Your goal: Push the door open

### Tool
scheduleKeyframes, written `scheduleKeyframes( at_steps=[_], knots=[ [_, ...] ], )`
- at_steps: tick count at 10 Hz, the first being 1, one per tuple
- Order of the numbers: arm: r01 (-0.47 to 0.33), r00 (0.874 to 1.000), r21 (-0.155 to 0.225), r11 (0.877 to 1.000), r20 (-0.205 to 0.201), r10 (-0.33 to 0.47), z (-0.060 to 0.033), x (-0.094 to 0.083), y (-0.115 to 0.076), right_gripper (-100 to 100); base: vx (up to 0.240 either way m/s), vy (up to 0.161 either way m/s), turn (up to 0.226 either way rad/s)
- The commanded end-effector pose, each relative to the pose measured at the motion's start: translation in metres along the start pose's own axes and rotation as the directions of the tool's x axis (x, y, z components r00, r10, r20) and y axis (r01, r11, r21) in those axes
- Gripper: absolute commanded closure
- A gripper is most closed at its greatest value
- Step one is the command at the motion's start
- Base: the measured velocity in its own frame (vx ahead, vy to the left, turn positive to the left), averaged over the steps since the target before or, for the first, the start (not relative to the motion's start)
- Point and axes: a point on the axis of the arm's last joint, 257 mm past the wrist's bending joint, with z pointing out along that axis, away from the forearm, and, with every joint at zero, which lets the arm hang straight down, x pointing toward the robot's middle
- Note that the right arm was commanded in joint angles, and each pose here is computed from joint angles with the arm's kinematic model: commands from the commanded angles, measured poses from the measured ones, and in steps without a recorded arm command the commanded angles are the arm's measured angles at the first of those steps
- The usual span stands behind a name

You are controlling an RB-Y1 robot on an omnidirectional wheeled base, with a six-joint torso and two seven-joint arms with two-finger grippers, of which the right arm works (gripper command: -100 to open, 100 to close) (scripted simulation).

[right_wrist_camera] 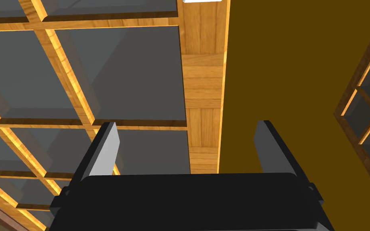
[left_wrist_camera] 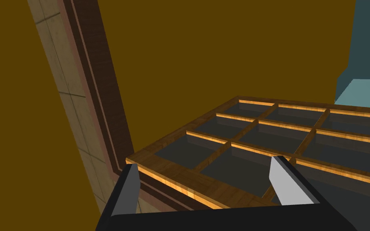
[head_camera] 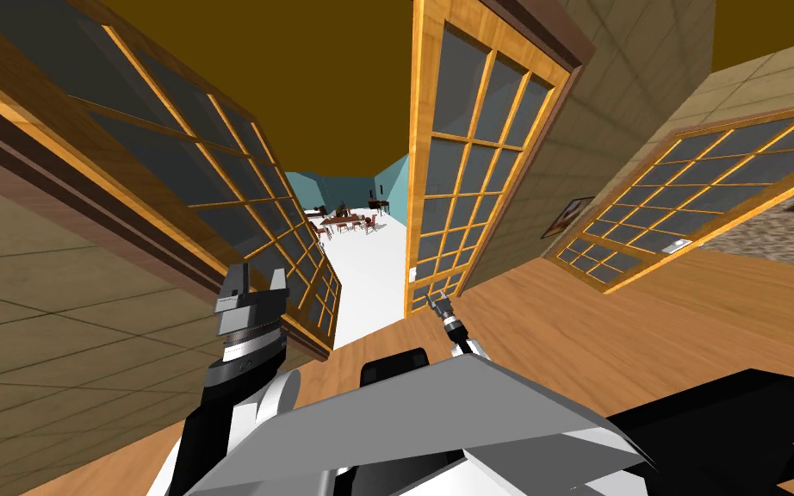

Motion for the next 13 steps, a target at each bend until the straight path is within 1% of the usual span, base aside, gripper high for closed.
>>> scheduleKeyframes(
  at_steps=[1,5,6,7,8,10,12,13],
  knots=[
    [0.021,0.999,-0.003,1.000,-0.024,-0.021,-0.0026,0.012,0.004,-100,0.110,-0.092,0.148],
    [0.061,0.993,-0.022,0.998,-0.096,-0.063,-0.0127,0.049,0.027,-100,0.104,-0.080,0.153],
    [0.063,0.993,-0.024,0.998,-0.099,-0.065,-0.0132,0.051,0.029,-100,0.079,-0.069,0.071],
    [0.060,0.994,-0.022,0.998,-0.095,-0.062,-0.0124,0.048,0.026,-100,0.030,-0.025,0.012],
    [0.094,0.990,-0.027,0.995,-0.100,-0.096,-0.0132,0.046,0.012,-100,0.085,-0.007,0.015],
    [0.117,0.987,-0.029,0.993,-0.104,-0.119,-0.0131,0.045,0.002,-100,0.165,0.017,0.024],
    [0.121,0.987,-0.026,0.992,-0.105,-0.123,-0.0121,0.045,-0.001,-100,0.201,0.015,0.019],
    [0.114,0.988,-0.022,0.993,-0.105,-0.116,-0.0113,0.046,0.001,-100,0.213,0.003,0.022]
  ],
)
